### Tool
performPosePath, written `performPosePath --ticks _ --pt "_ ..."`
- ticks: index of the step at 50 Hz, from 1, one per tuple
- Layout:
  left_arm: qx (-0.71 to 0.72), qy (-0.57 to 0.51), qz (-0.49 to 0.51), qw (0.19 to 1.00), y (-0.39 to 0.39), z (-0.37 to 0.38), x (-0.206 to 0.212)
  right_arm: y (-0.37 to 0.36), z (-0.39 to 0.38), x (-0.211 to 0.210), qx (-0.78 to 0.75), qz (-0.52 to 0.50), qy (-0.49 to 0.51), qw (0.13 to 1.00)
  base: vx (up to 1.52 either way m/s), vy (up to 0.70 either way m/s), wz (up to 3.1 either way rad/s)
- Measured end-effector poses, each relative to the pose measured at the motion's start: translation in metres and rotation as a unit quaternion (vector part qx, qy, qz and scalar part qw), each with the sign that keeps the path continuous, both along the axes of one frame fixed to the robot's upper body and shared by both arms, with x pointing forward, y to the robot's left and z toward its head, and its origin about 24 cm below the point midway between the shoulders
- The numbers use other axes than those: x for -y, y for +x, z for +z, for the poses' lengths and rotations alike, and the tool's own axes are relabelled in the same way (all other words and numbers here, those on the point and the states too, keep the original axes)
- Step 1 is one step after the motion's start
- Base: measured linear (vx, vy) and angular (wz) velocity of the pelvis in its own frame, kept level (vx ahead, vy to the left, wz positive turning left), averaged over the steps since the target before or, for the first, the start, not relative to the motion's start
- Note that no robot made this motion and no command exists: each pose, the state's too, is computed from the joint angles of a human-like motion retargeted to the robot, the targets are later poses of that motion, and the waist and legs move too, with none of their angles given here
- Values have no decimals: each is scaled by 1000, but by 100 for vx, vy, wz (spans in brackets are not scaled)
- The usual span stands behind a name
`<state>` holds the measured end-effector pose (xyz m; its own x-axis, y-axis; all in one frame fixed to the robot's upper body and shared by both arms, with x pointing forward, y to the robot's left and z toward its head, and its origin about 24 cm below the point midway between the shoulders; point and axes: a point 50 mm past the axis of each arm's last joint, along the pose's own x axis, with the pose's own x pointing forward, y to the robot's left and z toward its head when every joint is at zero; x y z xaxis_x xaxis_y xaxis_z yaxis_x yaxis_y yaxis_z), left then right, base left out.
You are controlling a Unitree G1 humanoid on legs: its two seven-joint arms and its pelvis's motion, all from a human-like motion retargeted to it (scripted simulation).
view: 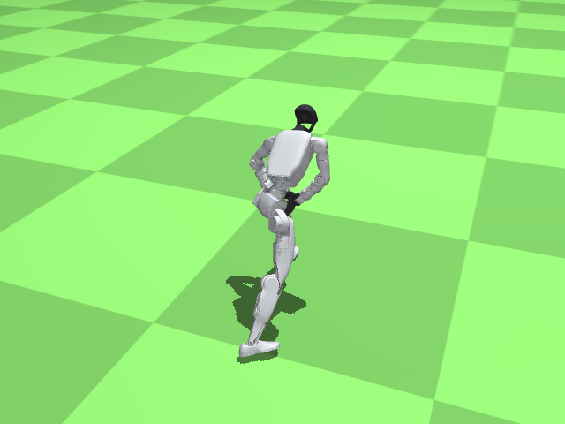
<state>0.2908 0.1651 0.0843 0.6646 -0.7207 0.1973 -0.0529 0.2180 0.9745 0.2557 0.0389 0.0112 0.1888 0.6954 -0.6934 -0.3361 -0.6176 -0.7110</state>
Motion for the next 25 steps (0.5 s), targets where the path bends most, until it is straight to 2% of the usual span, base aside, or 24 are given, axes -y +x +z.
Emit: performPosePath --ticks 4,9,13,18,20,23,25 --pt "6 0 0 1000 -2 0 -6 -3 -2 -12 41 9 87 995 -3 -11 -10" --pt "32 -9 -16 999 -5 21 -8 -4 5 -15 67 21 141 988 6 -5 25" --pt "41 -41 -30 998 -11 37 -1 -6 13 -9 52 25 155 986 24 10 -4" --pt "39 -57 -15 998 2 27 9 1 -3 7 32 -25 138 990 42 32 -5" --pt "20 -7 17 1000 12 2 4 1 -21 9 10 -62 106 992 49 45 -21" --pt "-38 140 78 986 14 -54 -14 -11 -52 15 -91 -138 1 986 44 42 40" --pt "-73 229 86 967 6 -84 -19 -15 -57 25 -151 -170 -30 973 31 30 156"
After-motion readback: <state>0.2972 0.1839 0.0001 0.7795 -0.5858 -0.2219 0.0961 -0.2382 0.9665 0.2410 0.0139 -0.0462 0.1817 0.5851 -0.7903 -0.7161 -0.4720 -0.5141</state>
